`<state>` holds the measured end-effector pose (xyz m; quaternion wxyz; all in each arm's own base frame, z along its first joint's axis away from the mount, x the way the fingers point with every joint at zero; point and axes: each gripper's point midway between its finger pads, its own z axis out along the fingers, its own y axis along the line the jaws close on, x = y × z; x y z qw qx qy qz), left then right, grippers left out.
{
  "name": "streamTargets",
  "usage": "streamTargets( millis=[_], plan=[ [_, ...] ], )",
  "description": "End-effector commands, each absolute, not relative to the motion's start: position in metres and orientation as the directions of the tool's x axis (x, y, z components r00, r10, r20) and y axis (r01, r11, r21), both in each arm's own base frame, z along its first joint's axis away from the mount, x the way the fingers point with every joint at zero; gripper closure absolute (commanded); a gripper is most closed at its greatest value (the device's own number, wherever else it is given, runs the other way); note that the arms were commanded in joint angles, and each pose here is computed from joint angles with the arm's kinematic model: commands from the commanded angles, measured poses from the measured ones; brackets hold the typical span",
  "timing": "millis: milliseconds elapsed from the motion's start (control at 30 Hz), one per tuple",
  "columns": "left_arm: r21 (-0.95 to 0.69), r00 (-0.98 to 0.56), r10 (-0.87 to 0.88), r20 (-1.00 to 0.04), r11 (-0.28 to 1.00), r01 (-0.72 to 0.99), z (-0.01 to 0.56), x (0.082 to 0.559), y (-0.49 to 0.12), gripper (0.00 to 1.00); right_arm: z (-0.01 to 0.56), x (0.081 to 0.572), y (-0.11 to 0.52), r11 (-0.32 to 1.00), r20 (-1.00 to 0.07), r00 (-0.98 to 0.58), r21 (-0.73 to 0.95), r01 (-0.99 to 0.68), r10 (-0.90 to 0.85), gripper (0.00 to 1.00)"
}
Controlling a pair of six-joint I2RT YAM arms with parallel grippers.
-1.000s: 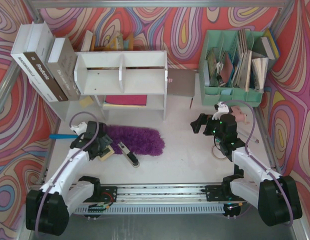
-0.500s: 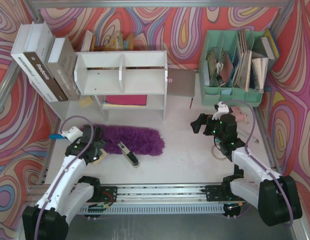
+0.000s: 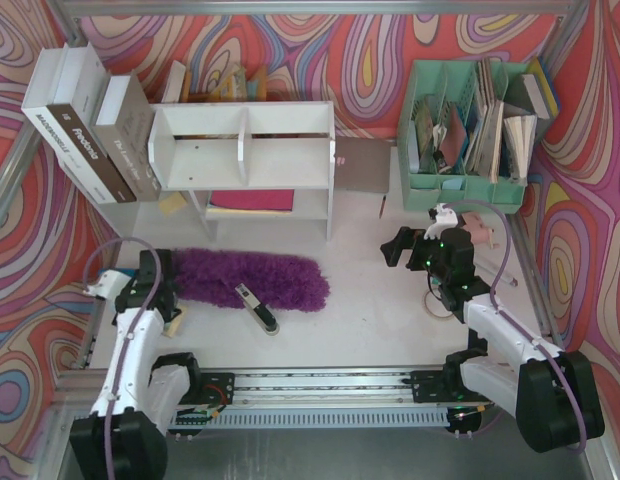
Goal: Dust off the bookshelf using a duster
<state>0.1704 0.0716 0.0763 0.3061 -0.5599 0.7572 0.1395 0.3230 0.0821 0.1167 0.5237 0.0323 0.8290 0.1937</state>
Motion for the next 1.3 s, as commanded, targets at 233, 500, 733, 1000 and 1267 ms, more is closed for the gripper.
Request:
streamTargets(
  millis=[233, 500, 733, 1000, 1267],
  plan=[
    [-0.207, 0.034, -0.859, -0.510, 0.084, -0.975, 0.059, 0.168, 0.106, 0.43, 0.127, 0.326, 0.089, 0.910, -0.866, -0.425, 0.370, -0.187, 0.265, 0.01],
    [-0.269, 0.142, -0.892, -0.428, -0.024, -0.963, 0.044, 0.177, 0.120, 0.45, 0.127, 0.325, 0.089, 0.907, -0.865, -0.423, 0.376, -0.189, 0.270, 0.01],
    [-0.249, 0.194, -0.927, -0.321, -0.115, -0.962, 0.013, 0.173, 0.123, 0.42, 0.127, 0.324, 0.090, 0.905, -0.863, -0.426, 0.380, -0.192, 0.272, 0.01],
    [-0.266, 0.231, -0.933, -0.275, -0.157, -0.951, 0.008, 0.175, 0.128, 0.35, 0.127, 0.323, 0.091, 0.903, -0.862, -0.425, 0.383, -0.195, 0.274, 0.01],
    [-0.260, 0.231, -0.944, -0.236, -0.168, -0.951, 0.004, 0.176, 0.127, 0.17, 0.128, 0.323, 0.091, 0.903, -0.864, -0.423, 0.382, -0.196, 0.274, 0.01]
  ],
)
